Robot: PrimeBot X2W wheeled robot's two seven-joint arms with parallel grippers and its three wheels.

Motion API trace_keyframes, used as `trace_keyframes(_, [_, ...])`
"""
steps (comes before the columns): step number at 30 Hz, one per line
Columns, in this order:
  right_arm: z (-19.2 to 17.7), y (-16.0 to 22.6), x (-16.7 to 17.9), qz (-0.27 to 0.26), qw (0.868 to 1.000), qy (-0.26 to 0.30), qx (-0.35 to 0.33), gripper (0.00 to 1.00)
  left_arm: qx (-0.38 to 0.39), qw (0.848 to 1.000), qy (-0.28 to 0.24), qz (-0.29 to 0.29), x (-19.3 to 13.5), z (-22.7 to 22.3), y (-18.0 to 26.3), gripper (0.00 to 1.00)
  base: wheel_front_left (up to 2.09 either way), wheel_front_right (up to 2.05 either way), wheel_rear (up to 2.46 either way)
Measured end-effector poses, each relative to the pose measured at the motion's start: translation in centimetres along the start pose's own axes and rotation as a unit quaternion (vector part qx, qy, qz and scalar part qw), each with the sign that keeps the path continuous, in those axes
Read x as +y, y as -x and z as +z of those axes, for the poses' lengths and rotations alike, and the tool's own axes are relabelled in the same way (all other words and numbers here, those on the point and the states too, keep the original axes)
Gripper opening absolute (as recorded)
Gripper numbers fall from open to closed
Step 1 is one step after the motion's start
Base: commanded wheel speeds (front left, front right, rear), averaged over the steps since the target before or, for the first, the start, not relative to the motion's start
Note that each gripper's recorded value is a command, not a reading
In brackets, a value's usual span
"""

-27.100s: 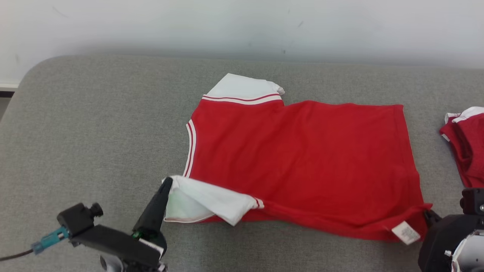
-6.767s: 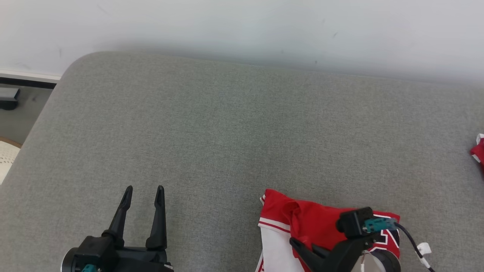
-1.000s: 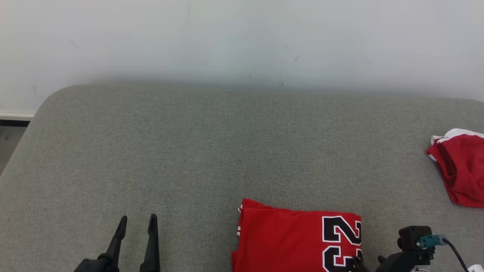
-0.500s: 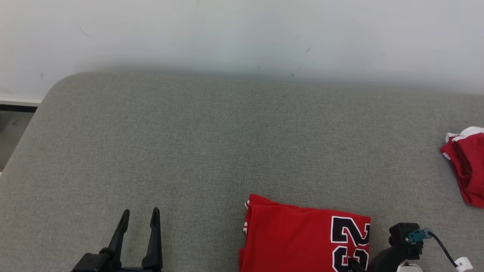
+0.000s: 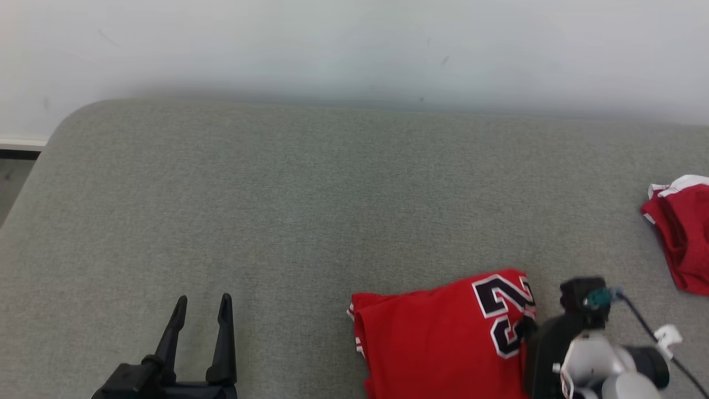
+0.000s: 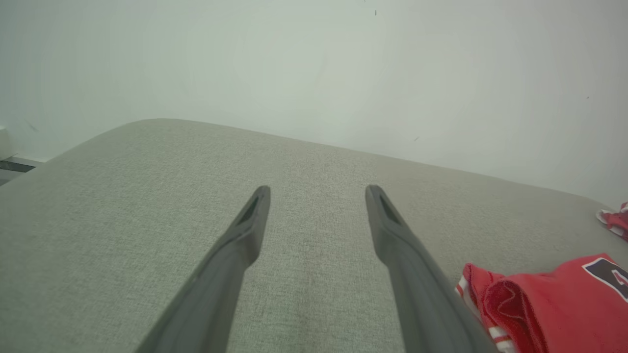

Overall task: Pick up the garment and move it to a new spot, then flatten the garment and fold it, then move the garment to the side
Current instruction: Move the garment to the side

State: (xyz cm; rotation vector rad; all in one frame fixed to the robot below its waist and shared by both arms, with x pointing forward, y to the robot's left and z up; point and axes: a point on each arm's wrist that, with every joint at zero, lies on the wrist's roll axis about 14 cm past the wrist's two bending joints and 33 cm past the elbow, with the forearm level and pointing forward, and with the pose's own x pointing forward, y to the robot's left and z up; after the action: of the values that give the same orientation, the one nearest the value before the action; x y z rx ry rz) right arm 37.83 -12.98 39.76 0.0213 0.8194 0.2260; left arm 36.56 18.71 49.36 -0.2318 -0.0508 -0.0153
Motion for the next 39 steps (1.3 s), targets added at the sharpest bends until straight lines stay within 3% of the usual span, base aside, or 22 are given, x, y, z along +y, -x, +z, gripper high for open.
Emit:
trace_keyframes(6, [5.9,0.5,-3.5,-0.041,0.998,0.013,-0.051,0.00,-0.013,1.000,0.015,-0.020,-1.3,0.6,-1.4,1.00,0.00,0.00,0.00])
trace_keyframes(11, [8.6,0.6,-6.5,-0.073,0.995,0.029,-0.058,0.00,-0.023,0.999,0.018,-0.034,-2.2,1.0,-2.7,1.00,0.00,0.00,0.00])
trace_keyframes(21, [15.4,1.6,-12.7,-0.129,0.987,-0.011,-0.099,0.00,-0.013,0.996,0.027,-0.081,-5.3,-0.4,-6.0,1.00,0.00,0.00,0.00])
trace_keyframes(30, [16.9,5.2,-20.0,-0.217,0.966,-0.051,-0.133,0.00,0.006,0.992,0.042,-0.115,-7.8,-2.3,-7.5,1.00,0.00,0.00,0.00])
trace_keyframes(34, [16.7,7.4,-23.0,-0.272,0.952,-0.034,-0.138,0.00,0.010,0.992,0.043,-0.122,-8.3,-2.7,-7.6,1.00,0.00,0.00,0.00])
trace_keyframes(39, [15.8,7.4,-24.8,-0.309,0.943,-0.012,-0.120,0.00,0.018,0.991,0.041,-0.130,-8.7,-3.3,-7.7,1.00,0.00,0.00,0.00])
